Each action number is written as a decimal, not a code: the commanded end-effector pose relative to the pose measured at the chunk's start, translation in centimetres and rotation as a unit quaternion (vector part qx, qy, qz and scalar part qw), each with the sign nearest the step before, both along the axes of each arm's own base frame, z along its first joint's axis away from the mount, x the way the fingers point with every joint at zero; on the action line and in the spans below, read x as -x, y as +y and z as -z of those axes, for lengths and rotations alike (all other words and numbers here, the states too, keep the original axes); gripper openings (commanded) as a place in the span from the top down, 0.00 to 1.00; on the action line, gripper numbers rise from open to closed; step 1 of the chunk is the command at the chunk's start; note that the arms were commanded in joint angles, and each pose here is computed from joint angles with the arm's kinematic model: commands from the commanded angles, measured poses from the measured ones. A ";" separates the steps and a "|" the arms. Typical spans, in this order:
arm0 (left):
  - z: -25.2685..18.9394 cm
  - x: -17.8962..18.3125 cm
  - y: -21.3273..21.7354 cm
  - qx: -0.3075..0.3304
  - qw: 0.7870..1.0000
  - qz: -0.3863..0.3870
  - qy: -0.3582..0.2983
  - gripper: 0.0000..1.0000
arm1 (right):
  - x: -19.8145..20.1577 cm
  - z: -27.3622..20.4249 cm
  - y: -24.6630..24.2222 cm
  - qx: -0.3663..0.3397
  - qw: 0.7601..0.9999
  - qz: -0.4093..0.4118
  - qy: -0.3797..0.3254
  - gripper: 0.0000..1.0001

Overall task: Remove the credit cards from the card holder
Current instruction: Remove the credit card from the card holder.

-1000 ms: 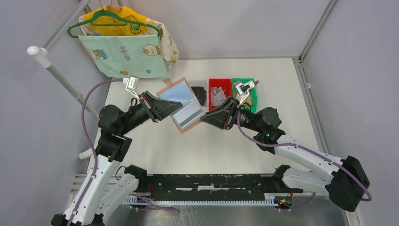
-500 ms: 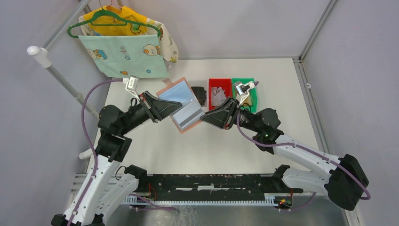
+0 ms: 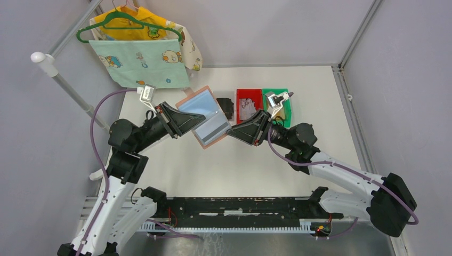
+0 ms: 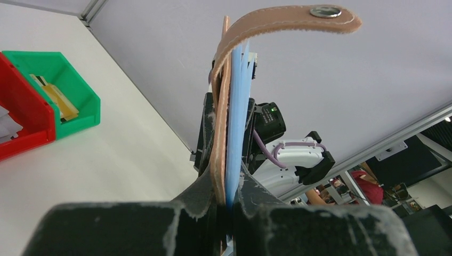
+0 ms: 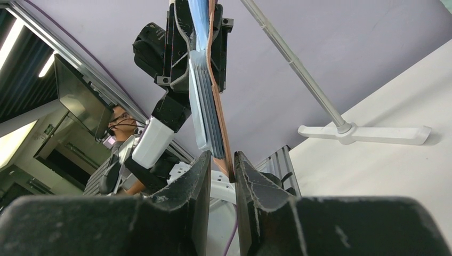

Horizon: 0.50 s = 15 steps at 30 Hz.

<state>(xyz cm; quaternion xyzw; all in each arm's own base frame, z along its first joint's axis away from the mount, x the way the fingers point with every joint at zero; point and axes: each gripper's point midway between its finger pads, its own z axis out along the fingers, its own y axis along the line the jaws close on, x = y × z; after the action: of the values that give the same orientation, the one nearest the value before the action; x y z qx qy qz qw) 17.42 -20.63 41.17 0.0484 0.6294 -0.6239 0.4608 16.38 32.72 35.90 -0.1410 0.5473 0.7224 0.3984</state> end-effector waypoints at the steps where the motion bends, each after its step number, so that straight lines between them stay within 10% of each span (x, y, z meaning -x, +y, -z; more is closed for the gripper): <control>1: -3.8 1.8 0.3 0.029 0.998 0.017 -0.050 0.98 | 0.2 -2.3 -0.3 -0.038 0.999 0.000 -0.024 0.73; 15: -3.8 2.0 0.2 0.027 0.998 0.024 -0.056 0.98 | 0.2 -3.9 0.4 -0.058 0.998 -0.017 -0.026 0.71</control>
<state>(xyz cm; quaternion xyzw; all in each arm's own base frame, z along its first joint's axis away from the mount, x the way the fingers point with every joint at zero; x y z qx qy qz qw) 17.20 -20.62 41.50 0.0555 0.6251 -0.6262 0.4627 17.08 33.56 35.76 -0.1337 0.5476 0.7285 0.3893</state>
